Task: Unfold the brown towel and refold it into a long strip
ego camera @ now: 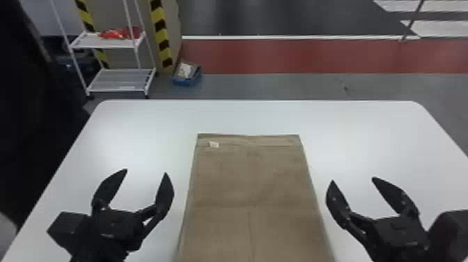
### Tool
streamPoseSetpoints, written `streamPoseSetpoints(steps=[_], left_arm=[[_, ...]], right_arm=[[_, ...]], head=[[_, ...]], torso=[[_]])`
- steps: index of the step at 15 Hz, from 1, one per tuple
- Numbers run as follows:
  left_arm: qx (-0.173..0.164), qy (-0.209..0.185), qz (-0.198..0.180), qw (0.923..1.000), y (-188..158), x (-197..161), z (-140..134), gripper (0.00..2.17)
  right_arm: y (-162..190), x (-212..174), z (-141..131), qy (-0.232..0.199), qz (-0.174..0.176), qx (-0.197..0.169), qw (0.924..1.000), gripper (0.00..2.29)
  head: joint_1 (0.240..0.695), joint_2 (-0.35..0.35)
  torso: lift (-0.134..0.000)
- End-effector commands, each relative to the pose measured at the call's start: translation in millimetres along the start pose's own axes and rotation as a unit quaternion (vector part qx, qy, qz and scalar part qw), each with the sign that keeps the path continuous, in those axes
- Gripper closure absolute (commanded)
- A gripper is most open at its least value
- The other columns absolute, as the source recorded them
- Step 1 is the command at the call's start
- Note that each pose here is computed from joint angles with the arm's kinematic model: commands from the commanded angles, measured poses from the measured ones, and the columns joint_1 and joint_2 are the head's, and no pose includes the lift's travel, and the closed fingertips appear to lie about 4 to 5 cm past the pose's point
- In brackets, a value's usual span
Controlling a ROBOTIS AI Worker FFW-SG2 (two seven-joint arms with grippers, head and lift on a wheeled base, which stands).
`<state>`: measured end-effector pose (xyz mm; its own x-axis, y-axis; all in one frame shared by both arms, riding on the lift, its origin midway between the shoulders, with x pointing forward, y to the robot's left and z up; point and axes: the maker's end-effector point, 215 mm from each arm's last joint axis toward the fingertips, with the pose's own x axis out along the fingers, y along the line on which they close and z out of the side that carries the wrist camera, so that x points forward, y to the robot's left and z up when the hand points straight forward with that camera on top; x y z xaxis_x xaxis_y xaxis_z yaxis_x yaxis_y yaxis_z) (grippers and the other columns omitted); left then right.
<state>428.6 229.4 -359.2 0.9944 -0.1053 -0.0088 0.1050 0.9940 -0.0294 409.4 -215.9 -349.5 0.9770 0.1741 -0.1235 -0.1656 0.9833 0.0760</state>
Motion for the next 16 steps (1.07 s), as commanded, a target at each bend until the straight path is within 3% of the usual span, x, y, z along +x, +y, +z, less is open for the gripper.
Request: streamPoseSetpoints(steps=[1, 9, 15, 16], left_arm=[[0.0, -0.001, -0.001, 1.0, -0.9, 0.1, 0.8, 0.1], [0.001, -0.014, -0.004, 0.9999, -2.1, 11.3, 13.0, 0.1], [-0.018, 0.033, -0.056, 0.9977, -19.1, 68.3, 2.8, 0.15], [-0.021, 0.055, -0.073, 0.9956, -25.6, 80.4, -5.0, 0.15]], right_arm=[[0.2, -0.7, 1.3, -0.002, 0.0, -0.001, 1.0, 0.09], [-2.7, -3.8, -1.1, 0.001, -0.003, -0.002, 1.0, 0.09], [-15.0, -8.7, -2.6, 0.004, -0.014, -0.005, 0.9999, 0.09], [-15.1, -8.7, -3.4, 0.005, -0.014, -0.005, 0.9999, 0.09]], head=[[0.695, 0.018], [0.695, 0.015], [0.695, -0.021], [0.695, -0.028]], torso=[[-0.123], [-0.123], [-0.123], [-0.123]])
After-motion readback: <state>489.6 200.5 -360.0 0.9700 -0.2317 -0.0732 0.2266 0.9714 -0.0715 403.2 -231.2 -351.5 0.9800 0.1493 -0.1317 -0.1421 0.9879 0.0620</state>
